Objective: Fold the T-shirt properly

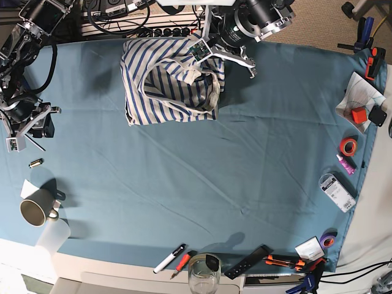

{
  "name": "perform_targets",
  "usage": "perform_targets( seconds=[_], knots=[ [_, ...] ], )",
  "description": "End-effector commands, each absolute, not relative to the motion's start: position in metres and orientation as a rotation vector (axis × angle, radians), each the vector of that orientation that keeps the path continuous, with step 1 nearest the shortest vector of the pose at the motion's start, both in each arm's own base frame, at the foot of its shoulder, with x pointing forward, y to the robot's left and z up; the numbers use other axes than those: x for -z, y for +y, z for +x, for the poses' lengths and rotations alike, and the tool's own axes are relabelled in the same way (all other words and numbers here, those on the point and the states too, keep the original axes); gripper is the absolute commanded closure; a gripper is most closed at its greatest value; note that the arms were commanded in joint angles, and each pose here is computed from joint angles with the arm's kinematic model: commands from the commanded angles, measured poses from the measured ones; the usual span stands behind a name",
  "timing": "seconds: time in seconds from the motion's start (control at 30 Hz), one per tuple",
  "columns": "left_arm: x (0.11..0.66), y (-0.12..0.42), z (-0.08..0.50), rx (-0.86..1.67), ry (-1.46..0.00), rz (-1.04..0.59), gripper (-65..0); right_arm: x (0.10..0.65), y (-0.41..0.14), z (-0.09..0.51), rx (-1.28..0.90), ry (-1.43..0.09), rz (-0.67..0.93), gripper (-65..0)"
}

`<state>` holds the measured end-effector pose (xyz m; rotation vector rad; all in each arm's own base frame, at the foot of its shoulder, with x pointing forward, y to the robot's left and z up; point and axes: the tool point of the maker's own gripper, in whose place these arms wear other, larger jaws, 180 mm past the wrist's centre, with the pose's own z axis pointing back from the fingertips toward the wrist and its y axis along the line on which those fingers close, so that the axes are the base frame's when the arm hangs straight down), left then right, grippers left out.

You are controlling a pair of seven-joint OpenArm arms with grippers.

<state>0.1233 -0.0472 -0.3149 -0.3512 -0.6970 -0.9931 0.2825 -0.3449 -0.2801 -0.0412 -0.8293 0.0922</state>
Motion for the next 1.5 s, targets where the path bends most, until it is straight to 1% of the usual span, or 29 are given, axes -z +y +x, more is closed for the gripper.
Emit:
perform_targets(
  seconds=[0.0,0.1,0.2,0.23,0.3,0.33,0.37,0.4,0.63,0.83,1.1,1.47],
  knots=[
    [0.319,-0.042,0.110,1.036,-0.643,-0.345,0.0,0.263,-0.349,0.291,-0.103,-0.888,-0.061,-20.5],
    [0.320,-0.043,0.109,1.034,-0.637,-0.354,0.0,0.262,-0.349,0.291,-0.104,-0.894,-0.061,-20.5],
    [0.316,-0.046,0.110,1.031,-0.661,-0.369,0.0,0.262,-0.349,0.292,-0.104,-0.894,-0.061,-20.5],
    [0.316,-0.046,0.110,1.030,-0.663,-0.371,-4.2,0.262,-0.349,0.292,-0.104,-0.894,-0.061,-20.5],
    [0.316,-0.046,0.110,1.030,-0.662,-0.370,-16.0,0.262,-0.349,0.292,-0.104,-0.894,-0.061,-20.5],
    [0.316,-0.046,0.110,1.030,-0.662,-0.370,-20.8,0.262,-0.349,0.292,-0.104,-0.895,-0.061,-20.5],
    [0.316,-0.046,0.110,1.030,-0.663,-0.371,-23.7,0.262,-0.349,0.292,-0.104,-0.896,-0.061,-20.5],
    [0.316,-0.046,0.111,1.029,-0.663,-0.370,-24.8,0.261,-0.349,0.292,-0.104,-0.897,-0.060,-20.5],
    [0.305,-0.052,0.124,0.943,-0.743,-0.402,-24.7,0.261,-0.348,0.292,-0.104,-0.901,-0.056,-20.5],
    [0.294,-0.069,0.116,0.916,-0.756,-0.530,-24.7,0.261,-0.347,0.293,-0.105,-0.904,-0.051,-20.5],
    [0.269,-0.084,0.127,0.875,-0.901,-0.615,-24.5,0.261,-0.347,0.293,-0.105,-0.904,-0.050,-20.5],
    [0.268,-0.084,0.127,0.874,-0.905,-0.617,-24.5,0.261,-0.347,0.293,-0.105,-0.904,-0.050,-20.5]
  ],
)
